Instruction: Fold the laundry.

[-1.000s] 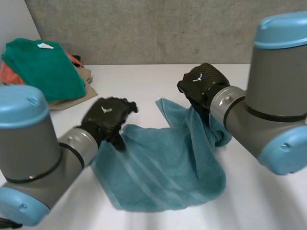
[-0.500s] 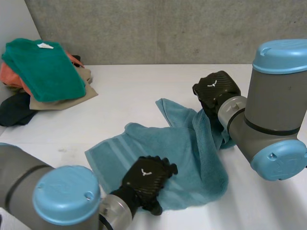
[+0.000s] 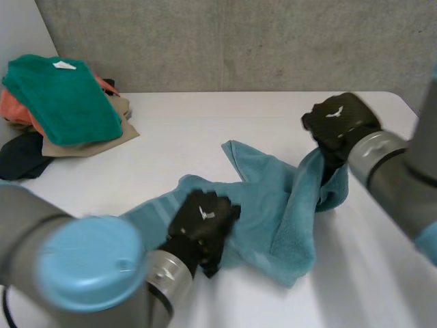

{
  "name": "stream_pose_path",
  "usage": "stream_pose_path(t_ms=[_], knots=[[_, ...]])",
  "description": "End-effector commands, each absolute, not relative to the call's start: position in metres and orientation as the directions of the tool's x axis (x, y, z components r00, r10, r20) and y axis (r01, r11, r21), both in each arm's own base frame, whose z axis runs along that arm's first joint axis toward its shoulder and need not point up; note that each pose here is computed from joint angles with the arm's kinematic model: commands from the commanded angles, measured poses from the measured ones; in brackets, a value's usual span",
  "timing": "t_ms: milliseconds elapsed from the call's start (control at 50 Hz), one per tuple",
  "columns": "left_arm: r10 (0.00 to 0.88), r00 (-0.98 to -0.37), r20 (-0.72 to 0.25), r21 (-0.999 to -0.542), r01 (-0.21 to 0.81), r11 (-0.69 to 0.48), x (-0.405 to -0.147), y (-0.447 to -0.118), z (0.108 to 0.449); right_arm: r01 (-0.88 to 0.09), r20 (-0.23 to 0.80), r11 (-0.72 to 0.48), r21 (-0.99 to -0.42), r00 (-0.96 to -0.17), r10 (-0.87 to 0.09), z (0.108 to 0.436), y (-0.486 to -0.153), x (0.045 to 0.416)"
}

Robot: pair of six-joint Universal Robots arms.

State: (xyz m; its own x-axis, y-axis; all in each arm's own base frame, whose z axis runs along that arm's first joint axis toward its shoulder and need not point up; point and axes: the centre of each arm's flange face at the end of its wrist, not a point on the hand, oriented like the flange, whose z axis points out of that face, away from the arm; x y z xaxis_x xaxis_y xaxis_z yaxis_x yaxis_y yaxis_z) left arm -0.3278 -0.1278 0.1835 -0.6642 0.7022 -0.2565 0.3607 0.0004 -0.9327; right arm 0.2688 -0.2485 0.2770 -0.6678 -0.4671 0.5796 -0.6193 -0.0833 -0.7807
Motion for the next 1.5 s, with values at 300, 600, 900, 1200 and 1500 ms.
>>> stream_pose_path(t_ms=[300, 600, 900, 1200, 1500], knots=[[0.472, -0.85, -0.236, -0.945, 0.088, -0.315, -0.248, -0.172, 0.365, -0.603, 0.705, -0.374, -0.705, -0.653, -0.276, 0.43, -0.208, 0.229], [0.472, -0.858, -0.202, -0.958, 0.273, 0.085, -0.264, -0.292, 0.221, -0.647, 0.681, -0.302, -0.7, -0.477, -0.556, 0.31, -0.275, 0.325], [0.43, -0.882, -0.195, -0.925, 0.311, 0.217, -0.26, -0.342, 0.159, -0.721, 0.677, -0.2, -0.664, -0.464, -0.572, 0.193, -0.283, 0.389], [0.613, -0.763, -0.205, -0.929, 0.349, 0.123, -0.305, -0.238, 0.171, -0.611, 0.519, -0.071, -0.789, -0.599, -0.61, 0.221, -0.265, 0.37], [0.637, -0.711, -0.298, -0.896, 0.438, 0.07, -0.332, -0.258, 0.13, -0.586, 0.498, -0.043, -0.809, -0.644, -0.581, 0.247, -0.261, 0.341]])
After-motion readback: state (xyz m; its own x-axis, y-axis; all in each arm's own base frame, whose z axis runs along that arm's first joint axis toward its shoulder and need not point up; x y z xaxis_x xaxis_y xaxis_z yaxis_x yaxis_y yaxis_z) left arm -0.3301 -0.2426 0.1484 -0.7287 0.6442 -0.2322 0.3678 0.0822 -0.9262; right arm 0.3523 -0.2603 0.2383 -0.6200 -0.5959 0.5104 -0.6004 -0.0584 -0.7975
